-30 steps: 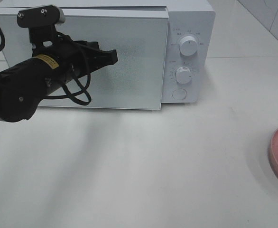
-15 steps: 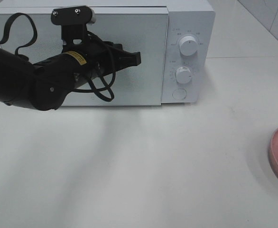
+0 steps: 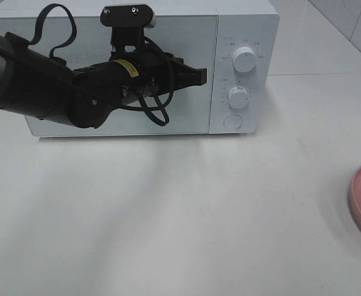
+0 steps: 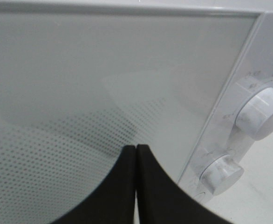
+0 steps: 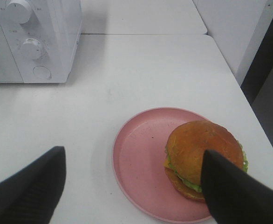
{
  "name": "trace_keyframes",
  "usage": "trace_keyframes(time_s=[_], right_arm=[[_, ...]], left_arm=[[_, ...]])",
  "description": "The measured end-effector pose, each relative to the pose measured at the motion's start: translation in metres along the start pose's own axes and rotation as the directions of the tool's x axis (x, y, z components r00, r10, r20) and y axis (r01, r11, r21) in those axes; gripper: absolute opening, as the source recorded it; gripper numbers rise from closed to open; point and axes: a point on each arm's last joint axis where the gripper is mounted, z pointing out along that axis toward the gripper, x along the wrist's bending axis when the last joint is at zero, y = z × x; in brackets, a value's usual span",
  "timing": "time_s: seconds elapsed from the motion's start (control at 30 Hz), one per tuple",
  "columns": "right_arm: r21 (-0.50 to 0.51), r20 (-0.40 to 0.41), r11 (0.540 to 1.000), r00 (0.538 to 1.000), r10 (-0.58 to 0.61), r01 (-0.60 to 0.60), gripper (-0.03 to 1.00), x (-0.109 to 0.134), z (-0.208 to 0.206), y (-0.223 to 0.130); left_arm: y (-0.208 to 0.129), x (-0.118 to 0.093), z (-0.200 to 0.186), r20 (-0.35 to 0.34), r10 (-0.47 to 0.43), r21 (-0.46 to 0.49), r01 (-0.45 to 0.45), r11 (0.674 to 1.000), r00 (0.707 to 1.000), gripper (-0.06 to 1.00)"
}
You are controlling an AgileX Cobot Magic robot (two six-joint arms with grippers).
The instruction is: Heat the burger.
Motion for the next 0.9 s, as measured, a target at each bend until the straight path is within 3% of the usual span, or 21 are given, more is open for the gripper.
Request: trace_keyframes(time_s=[0.27,0.33,0.43,0.5,0.53,0.57,0.6,0.63,0.67,0.7,0.8,0.83,0.87,0.9], right_arm=[[0.000,0.000,1.000,1.000,0.000,0.000,0.75,0.000,0.000,0.000],[0.000,0.000,1.000,1.000,0.000,0.000,0.75,0.000,0.000,0.000],[0.000,0.000,1.000,1.000,0.000,0.000,0.75,0.000,0.000,0.000],[0.000,0.000,1.000,1.000,0.000,0.000,0.75,0.000,0.000,0.000],[0.000,0.000,1.000,1.000,0.000,0.000,0.75,0.000,0.000,0.000],[0.000,0.000,1.000,1.000,0.000,0.000,0.75,0.000,0.000,0.000],[0.000,0.000,1.000,1.000,0.000,0.000,0.75,0.000,0.000,0.000],[0.000,0.000,1.000,1.000,0.000,0.000,0.75,0.000,0.000,0.000],[0.000,0.000,1.000,1.000,0.000,0.000,0.75,0.000,0.000,0.000],[0.000,0.000,1.000,1.000,0.000,0.000,0.75,0.000,0.000,0.000],[0.000,0.000,1.000,1.000,0.000,0.000,0.75,0.000,0.000,0.000],[0.000,0.000,1.000,1.000,0.000,0.000,0.75,0.000,0.000,0.000],[0.000,0.000,1.000,1.000,0.000,0.000,0.75,0.000,0.000,0.000],[0.000,0.000,1.000,1.000,0.000,0.000,0.75,0.000,0.000,0.000]], left_arm=[[0.001,-0.002,-0.044,0.005,-0.014,0.087,0.014,0.996,1.000,0.00],[-0.006,-0.003,-0.074,0.016,-0.010,0.200,0.007,0.980,1.000,0.00],[-0.008,-0.003,-0.079,0.017,-0.009,0.224,0.005,0.975,1.000,0.00],[-0.012,-0.001,-0.100,0.026,-0.001,0.308,-0.007,0.951,1.000,0.20],[-0.012,-0.001,-0.100,0.026,-0.001,0.308,-0.007,0.951,1.000,0.20],[-0.015,-0.001,-0.111,0.031,0.003,0.359,-0.014,0.933,1.000,0.45],[-0.016,0.000,-0.122,0.036,0.004,0.409,-0.018,0.912,0.999,0.60],[-0.016,0.000,-0.122,0.036,0.004,0.409,-0.018,0.912,0.999,0.60],[-0.017,0.000,-0.126,0.039,0.005,0.437,-0.021,0.899,0.999,0.82],[-0.016,-0.001,-0.134,0.048,0.009,0.484,-0.031,0.875,0.999,0.93],[-0.016,-0.001,-0.139,0.055,0.017,0.510,-0.043,0.859,0.998,0.95],[-0.014,-0.002,-0.148,0.070,0.034,0.553,-0.067,0.831,0.997,0.96],[-0.014,-0.002,-0.148,0.070,0.034,0.553,-0.067,0.831,0.997,0.96],[-0.013,-0.001,-0.159,0.087,0.060,0.604,-0.100,0.790,0.994,0.97]])
